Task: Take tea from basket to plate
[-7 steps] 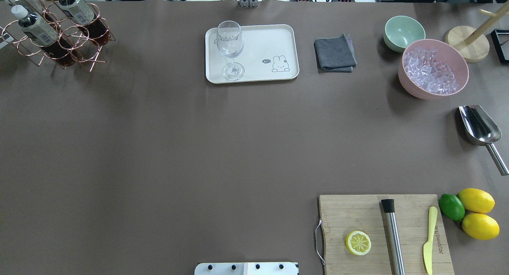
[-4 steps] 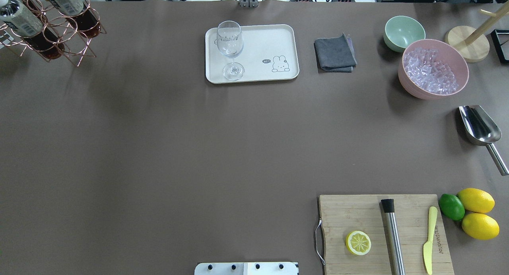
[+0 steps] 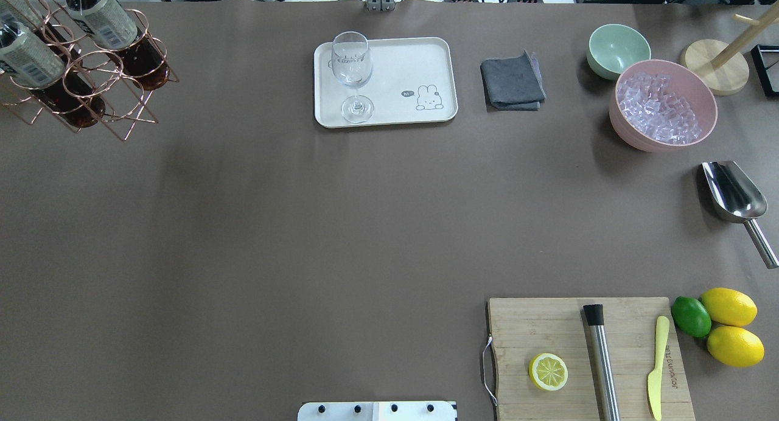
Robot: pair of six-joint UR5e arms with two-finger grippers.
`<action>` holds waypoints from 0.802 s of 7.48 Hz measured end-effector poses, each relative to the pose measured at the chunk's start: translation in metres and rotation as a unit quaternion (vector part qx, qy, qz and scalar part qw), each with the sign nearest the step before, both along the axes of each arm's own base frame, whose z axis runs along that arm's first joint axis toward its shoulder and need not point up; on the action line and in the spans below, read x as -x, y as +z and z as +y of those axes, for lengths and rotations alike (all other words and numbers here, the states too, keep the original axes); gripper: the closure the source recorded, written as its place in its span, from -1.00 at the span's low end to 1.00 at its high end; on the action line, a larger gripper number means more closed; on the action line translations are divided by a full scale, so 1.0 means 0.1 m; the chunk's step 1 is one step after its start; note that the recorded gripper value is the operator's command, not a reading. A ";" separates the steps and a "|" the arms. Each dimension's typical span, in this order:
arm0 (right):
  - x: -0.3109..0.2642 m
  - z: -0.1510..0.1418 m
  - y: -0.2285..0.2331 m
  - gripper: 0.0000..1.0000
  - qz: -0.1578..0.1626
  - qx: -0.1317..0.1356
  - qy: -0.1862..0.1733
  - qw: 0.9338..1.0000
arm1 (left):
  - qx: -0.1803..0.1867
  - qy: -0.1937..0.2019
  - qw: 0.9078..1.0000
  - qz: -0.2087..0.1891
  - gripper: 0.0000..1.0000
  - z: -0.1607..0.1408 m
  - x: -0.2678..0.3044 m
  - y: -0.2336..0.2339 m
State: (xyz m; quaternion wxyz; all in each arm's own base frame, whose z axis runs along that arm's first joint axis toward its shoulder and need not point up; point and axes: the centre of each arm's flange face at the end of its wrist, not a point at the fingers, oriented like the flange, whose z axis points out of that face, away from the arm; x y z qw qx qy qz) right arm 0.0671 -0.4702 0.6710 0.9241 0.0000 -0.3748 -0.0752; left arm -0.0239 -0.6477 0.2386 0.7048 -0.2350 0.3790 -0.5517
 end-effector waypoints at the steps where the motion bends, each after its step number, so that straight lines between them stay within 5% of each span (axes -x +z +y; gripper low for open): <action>1: 0.00 0.00 0.00 -0.99 0.000 0.000 0.000 1.000 | 0.003 -0.010 1.000 0.016 1.00 0.20 -0.05 -0.13; 3: 0.00 0.00 -0.01 -0.99 0.000 -0.001 0.000 1.000 | 0.036 -0.037 0.997 0.051 1.00 0.51 -0.21 -0.40; 6: 0.00 0.00 -0.02 -0.99 -0.003 -0.002 0.000 1.000 | 0.051 -0.027 0.996 0.074 1.00 0.96 -0.80 -0.81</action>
